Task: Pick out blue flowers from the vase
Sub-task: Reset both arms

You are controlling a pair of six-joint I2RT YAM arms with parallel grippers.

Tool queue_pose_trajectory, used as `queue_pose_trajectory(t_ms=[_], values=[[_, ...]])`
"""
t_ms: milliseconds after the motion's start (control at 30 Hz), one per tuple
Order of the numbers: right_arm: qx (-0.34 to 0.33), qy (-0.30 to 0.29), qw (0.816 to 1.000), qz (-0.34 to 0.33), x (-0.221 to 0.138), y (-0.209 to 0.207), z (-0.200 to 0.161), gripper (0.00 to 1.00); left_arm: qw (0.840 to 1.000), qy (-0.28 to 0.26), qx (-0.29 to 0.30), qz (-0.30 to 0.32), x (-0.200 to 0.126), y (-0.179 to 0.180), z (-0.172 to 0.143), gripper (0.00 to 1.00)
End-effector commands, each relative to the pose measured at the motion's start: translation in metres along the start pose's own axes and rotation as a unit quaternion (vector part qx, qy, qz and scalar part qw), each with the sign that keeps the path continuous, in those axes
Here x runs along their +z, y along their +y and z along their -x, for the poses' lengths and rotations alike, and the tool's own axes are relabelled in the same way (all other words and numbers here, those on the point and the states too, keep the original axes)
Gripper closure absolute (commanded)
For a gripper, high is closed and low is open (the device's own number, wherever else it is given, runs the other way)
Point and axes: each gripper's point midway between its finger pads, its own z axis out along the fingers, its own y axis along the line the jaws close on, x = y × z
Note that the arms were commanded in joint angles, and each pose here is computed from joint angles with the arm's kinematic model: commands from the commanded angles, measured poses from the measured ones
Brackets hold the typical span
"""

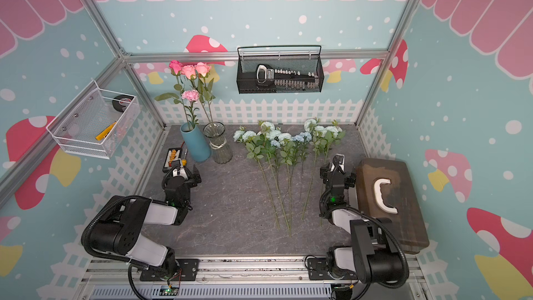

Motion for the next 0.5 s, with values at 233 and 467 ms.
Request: queue_pose_trajectory(t_ms=[233,467], values=[[-0.027,0.034,0.994,0.098,0.010,0.040,-0.035,0.01,0.997,0.018,0.001,-0.080,0.016,-0.017,0.010,0.02],[-0.037,0.039,0.992,0.115,0.011,0.046,-0.037,0.01,0.997,0.020,0.002,-0.079,0.016,-0.017,0.010,0.02]])
